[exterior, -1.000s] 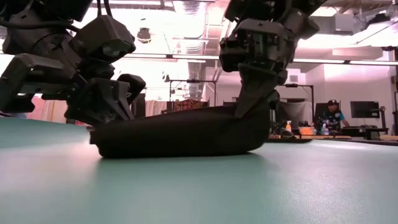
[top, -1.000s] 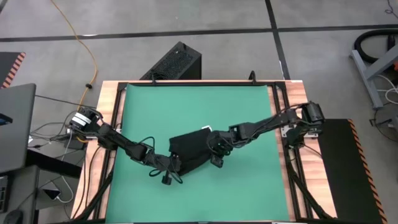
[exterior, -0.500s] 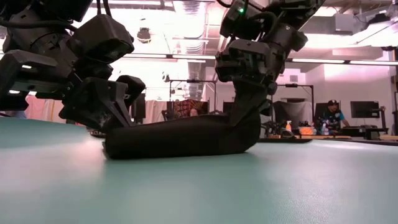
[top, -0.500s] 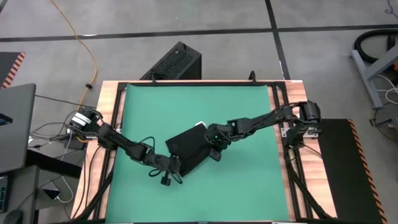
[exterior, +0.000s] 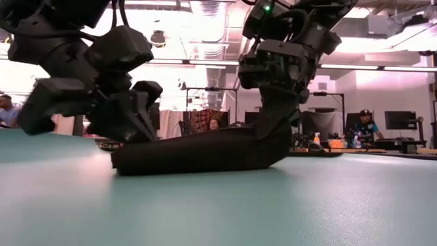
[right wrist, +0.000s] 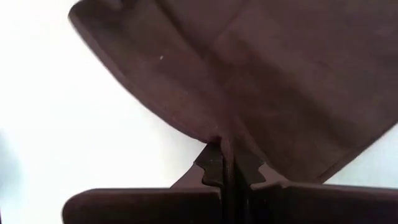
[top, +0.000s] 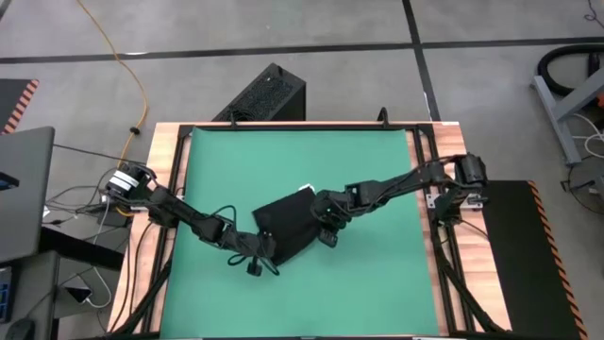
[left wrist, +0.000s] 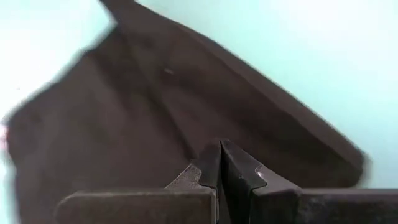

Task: Roll towel into tight, uniform cylinder
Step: Roll the black towel

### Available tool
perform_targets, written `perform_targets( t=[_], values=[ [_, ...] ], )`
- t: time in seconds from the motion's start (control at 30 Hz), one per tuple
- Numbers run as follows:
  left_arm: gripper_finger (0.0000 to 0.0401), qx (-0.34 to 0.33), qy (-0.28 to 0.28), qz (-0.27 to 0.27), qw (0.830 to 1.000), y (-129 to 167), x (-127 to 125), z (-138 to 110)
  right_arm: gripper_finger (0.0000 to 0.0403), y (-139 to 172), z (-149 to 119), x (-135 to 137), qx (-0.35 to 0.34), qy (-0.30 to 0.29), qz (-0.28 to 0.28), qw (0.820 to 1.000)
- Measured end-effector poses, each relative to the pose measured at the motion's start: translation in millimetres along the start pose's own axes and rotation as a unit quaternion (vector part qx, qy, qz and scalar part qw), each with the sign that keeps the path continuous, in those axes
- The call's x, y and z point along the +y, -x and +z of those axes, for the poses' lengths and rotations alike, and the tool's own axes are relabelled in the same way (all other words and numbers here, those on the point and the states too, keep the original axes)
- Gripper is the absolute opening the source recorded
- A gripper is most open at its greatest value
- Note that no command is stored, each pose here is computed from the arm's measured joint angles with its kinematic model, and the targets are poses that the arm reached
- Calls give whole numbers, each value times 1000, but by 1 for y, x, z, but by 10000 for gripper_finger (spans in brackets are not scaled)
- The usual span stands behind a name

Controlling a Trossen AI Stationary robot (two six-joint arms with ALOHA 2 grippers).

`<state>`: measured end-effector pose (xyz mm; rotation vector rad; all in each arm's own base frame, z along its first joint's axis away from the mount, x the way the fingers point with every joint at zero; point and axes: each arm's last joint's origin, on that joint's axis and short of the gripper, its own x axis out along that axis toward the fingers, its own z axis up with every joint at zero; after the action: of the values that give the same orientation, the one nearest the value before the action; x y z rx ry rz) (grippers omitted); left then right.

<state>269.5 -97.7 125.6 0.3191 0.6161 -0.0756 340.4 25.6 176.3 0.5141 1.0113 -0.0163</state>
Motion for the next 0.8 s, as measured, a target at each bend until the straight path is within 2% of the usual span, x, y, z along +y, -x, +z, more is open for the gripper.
perform_targets(
  t=[0.17,0.43,0.53,0.63,0.8],
  values=[
    [0,-31,-42,30,998,-4,16,6,17,-2,-6,11,6,1,7,1000],
    [0,-54,-14,-6,998,-18,58,0,17,-5,-16,27,8,-6,4,1000],
    [0,-73,-10,-37,997,-34,55,-6,17,-5,-17,31,5,-10,9,1000],
    [0,-59,-15,-46,997,-53,47,-16,17,-6,-18,34,1,-10,16,1000],
    [0,-56,-3,-60,997,-73,35,-18,17,-5,-17,31,3,-15,11,1000]
  ],
)
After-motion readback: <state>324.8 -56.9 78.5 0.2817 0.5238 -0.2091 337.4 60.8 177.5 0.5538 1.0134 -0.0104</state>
